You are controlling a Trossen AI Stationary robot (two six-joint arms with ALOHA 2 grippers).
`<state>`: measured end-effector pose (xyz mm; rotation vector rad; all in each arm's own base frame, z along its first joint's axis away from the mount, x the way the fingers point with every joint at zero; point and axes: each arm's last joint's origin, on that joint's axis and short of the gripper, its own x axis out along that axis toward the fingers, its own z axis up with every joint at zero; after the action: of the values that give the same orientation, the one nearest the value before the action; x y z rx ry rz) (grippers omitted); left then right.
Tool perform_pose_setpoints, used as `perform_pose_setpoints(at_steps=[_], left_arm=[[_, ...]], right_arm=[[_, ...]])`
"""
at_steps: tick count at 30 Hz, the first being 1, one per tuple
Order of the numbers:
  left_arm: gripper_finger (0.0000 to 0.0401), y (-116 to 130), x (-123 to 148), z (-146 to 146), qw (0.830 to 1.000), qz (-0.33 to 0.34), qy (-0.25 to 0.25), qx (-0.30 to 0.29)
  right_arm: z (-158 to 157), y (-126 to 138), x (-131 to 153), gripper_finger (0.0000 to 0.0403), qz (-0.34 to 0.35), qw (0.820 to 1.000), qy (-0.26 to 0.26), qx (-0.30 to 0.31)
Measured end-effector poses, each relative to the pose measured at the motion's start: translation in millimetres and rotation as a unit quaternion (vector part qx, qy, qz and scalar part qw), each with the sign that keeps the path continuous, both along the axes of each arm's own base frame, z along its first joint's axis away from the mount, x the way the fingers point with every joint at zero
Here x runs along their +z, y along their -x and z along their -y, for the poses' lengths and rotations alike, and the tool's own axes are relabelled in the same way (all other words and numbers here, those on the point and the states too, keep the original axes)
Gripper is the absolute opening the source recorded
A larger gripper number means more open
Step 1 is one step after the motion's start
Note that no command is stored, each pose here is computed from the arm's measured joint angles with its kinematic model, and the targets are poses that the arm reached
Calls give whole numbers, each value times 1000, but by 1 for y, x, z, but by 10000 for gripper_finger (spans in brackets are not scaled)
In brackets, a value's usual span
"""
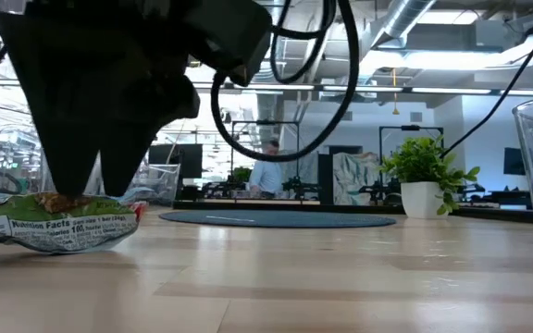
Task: Pick and place Granola Bars by type
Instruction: Put the red granola bar into the bottom left transparent bin
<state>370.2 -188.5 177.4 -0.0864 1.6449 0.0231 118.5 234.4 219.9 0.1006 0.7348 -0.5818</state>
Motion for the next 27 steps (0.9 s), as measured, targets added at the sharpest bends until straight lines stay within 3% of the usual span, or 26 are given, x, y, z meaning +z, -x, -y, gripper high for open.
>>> perform_pose_setpoints(at_steps=[5,17,27], left_arm=[[229,-2,-5,2,1000,-4,14,2],[229,-19,-3,7,996,73,57,12],[229,-18,23,2,997,72,-14,8]], right_arm=[[0,0,0,253,-2,1000,2,2],[2,1,1,253,-6,1000,13,3],[2,1,1,253,-6,1000,12,2]])
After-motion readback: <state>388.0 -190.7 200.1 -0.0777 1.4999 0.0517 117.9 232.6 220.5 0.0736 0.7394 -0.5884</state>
